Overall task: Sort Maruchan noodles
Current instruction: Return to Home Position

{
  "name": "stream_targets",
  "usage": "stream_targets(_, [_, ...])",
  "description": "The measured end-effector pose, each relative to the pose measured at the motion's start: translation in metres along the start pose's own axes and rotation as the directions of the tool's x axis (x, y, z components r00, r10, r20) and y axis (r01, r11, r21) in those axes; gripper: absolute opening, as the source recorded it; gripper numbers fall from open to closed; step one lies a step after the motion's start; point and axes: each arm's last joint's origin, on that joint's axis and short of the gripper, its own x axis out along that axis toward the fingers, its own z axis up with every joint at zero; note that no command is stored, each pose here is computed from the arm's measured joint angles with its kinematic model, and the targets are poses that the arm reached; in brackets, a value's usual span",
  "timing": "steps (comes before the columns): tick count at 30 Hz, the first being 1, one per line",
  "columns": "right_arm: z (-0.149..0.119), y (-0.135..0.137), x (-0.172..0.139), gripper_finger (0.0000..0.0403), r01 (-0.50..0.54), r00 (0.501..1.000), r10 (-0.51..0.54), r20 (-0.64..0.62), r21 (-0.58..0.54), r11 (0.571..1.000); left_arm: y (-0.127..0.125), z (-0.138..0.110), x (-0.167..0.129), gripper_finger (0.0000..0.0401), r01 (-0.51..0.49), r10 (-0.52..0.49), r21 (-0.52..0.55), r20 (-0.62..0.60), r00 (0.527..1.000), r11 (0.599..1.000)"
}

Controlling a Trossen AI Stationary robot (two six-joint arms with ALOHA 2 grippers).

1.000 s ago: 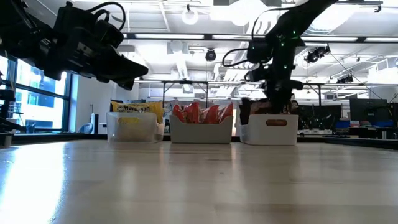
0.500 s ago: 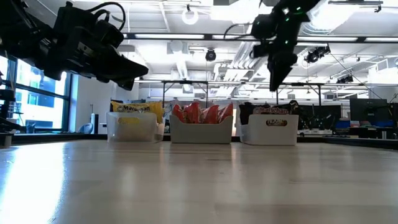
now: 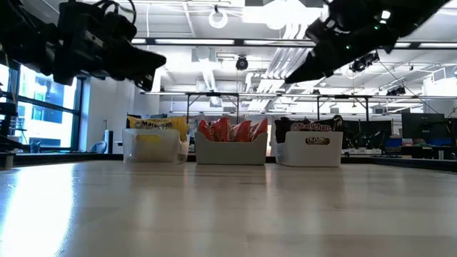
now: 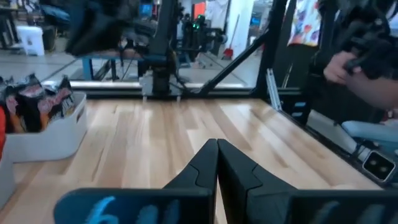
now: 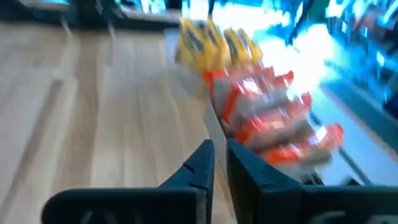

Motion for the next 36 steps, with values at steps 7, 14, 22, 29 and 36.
stream_targets(7, [-0.021,0.029,-0.008,0.0002,0.037,0.979,-0.04,0.198,0.017,0.999,0.01,0.004,-0.012,0.0001,-0.06,0.06,-0.013,0.0,0.998,0.998])
stream_targets(14, [-0.044,0.046,-0.019,0.0001,-0.005,0.97,-0.003,0.243,0.03,1.0,0.016,0.004,-0.022,0.0,-0.077,0.076,-0.028,-0.038,0.996,0.997])
stream_targets(22, [-0.06,0.052,-0.044,0.0,-0.007,0.942,-0.003,0.335,0.028,1.0,0.017,0.009,-0.027,0.0,-0.094,0.095,0.019,-0.014,0.995,0.995])
stream_targets(29, [-0.073,0.054,-0.061,0.0,-0.028,0.93,0.01,0.369,0.045,0.999,0.018,0.01,-0.027,0.0,-0.147,0.148,0.055,-0.009,0.989,0.988])
stream_targets(36, [-0.078,0.053,-0.074,0.0,0.002,0.941,-0.02,0.337,0.054,0.999,0.018,0.004,-0.03,0.0,-0.184,0.185,0.057,-0.013,0.983,0.981])
